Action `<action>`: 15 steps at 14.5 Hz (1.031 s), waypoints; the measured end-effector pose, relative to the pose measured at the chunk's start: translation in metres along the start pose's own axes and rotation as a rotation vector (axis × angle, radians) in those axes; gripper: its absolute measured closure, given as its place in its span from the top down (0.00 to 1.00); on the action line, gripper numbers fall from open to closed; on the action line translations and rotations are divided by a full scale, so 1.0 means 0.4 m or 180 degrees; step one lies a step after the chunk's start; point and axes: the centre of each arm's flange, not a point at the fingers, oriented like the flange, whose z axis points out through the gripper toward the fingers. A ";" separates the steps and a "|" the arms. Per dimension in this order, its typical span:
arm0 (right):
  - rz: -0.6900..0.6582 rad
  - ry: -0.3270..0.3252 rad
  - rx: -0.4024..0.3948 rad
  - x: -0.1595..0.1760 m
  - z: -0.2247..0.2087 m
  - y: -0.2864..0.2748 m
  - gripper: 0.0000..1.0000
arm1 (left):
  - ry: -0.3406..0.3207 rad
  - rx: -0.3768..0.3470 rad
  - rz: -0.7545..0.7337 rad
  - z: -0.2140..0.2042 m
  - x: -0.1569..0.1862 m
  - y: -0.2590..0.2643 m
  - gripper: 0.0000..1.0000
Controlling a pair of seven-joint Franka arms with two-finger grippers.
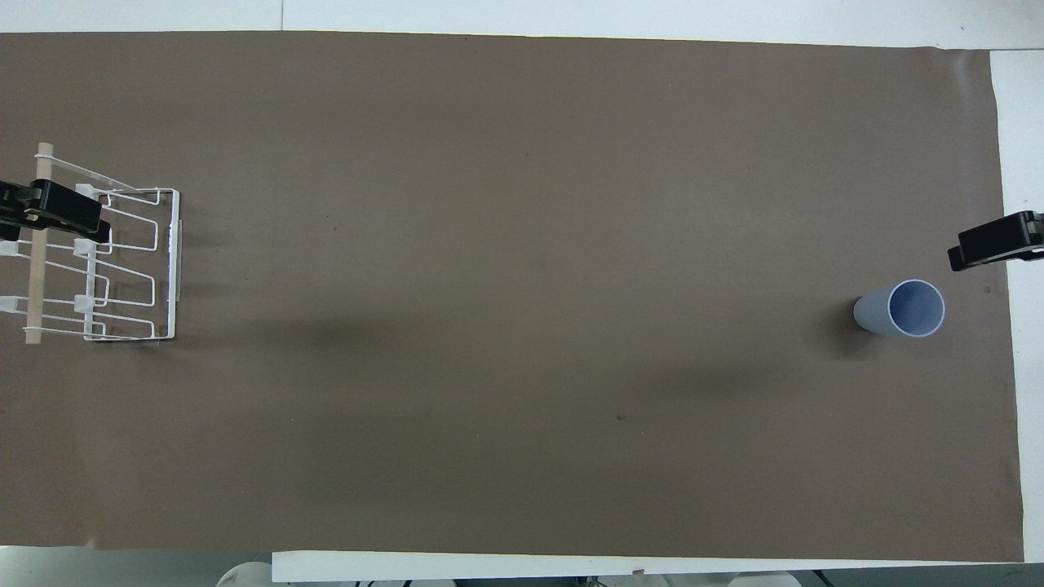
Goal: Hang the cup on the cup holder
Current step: 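Move the right gripper down over the light blue cup rim, then grasp the blue cup rim with the right gripper and lift it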
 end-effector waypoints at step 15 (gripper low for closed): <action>-0.0331 0.0030 0.0021 -0.007 0.612 0.213 0.89 | -0.0015 -0.0006 -0.0080 0.001 -0.004 -0.034 1.00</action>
